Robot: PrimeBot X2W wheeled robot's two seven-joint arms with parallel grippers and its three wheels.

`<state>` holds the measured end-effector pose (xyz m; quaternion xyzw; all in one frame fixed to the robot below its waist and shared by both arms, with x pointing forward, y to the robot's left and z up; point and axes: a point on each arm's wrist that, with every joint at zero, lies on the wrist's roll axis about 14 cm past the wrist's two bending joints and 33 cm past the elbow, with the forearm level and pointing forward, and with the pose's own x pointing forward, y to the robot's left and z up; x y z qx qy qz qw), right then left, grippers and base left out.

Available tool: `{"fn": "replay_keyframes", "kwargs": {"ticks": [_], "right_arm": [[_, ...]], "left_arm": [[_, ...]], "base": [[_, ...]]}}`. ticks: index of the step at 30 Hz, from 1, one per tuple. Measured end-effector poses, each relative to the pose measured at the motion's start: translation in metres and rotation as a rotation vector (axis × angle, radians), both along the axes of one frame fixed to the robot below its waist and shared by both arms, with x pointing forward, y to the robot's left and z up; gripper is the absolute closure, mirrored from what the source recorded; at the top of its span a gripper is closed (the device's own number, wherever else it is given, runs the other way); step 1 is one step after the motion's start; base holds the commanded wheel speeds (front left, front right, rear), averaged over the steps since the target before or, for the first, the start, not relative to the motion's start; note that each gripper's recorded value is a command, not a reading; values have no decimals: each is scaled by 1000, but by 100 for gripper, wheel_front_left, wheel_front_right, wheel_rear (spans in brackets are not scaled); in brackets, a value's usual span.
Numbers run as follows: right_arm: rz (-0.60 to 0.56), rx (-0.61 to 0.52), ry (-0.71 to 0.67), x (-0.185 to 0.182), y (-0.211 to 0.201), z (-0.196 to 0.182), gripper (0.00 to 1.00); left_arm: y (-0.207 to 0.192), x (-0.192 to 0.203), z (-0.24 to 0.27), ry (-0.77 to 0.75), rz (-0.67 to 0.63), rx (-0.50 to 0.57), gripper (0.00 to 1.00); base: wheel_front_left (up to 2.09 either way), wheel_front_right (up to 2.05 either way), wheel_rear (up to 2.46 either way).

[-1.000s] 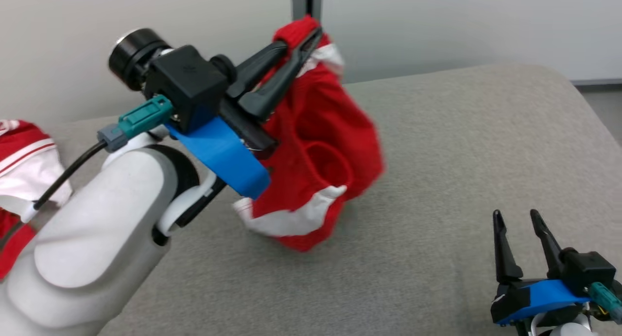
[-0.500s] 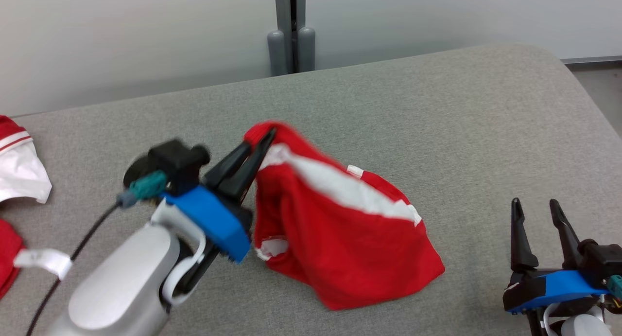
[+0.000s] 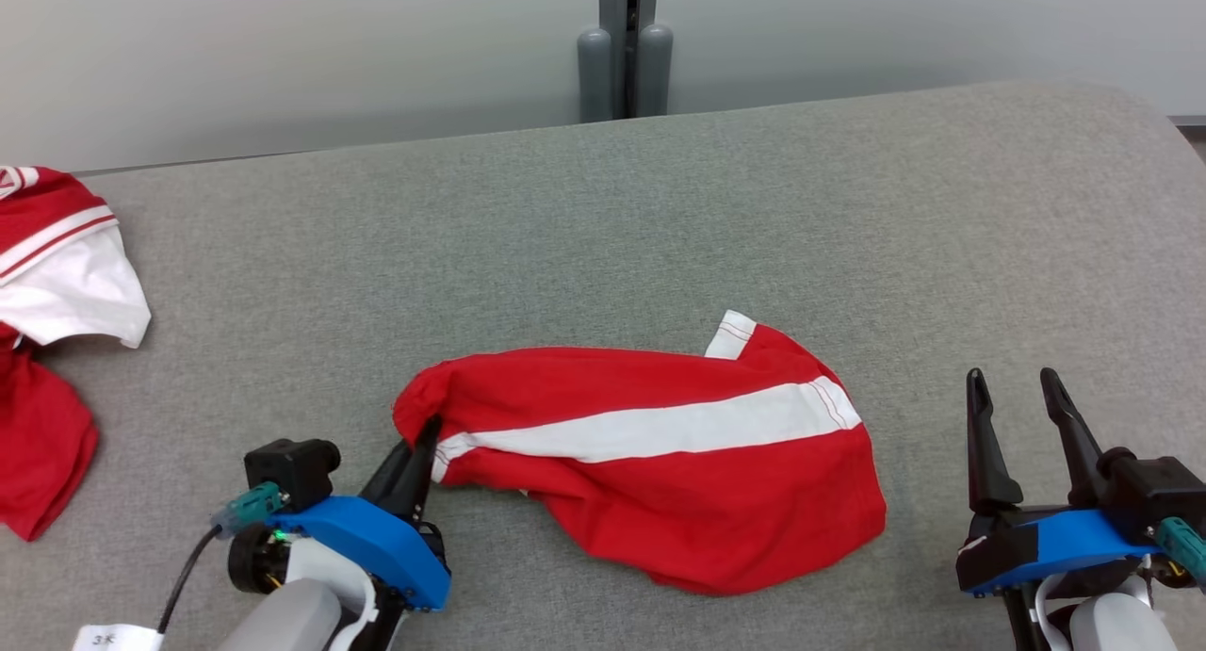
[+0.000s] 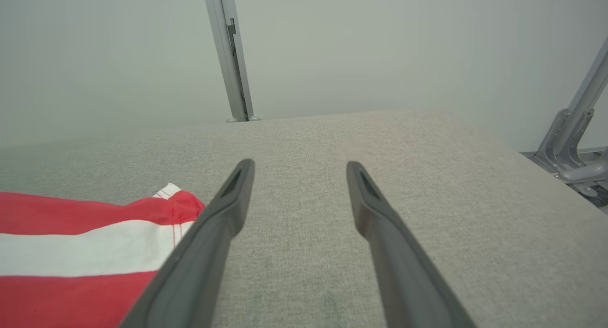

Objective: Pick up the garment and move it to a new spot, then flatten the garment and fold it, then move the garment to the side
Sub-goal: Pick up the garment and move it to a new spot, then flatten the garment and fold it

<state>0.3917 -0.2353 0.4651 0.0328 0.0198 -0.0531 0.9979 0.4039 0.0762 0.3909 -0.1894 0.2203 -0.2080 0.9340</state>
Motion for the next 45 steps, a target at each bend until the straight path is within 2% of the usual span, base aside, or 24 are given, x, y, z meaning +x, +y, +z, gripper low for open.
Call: {"fn": "replay_keyframes", "kwargs": {"ticks": [1,2,3,4,5,14,17,23,35,45], "right_arm": [[6,-2,0,1,2,0,0],[14,-1,1,2,5,0,0],[20,0,0,3,7,0,0],[26,0,-1,4,8,0,0],[32,0,-1,5,11,0,0],[81,-3,-21,8,27,7,0],[93,-5,-41,8,31,15,0],[133,-10,-75,7,44,26,0],[201,13,-41,-9,68,15,0],[204,20,-17,-16,69,7,0]], "left_arm": [[-1,-2,-1,7,9,-13,93],[-2,-3,-2,12,16,-25,74],[-3,-4,-2,14,20,-29,53],[-2,-4,-2,11,27,-33,7],[-1,-4,-2,10,34,-36,0],[10,2,31,-115,73,-38,0],[19,-3,40,-162,99,-10,0],[35,-13,59,-241,213,8,0],[64,-45,52,-256,351,93,0],[69,-54,48,-263,357,127,0]], "base": [[0,0,0],[0,0,0],[0,0,0],[0,0,0],[0,0,0],[0,0,0],[0,0,0],[0,0,0],[0,0,0],[0,0,0]]}}
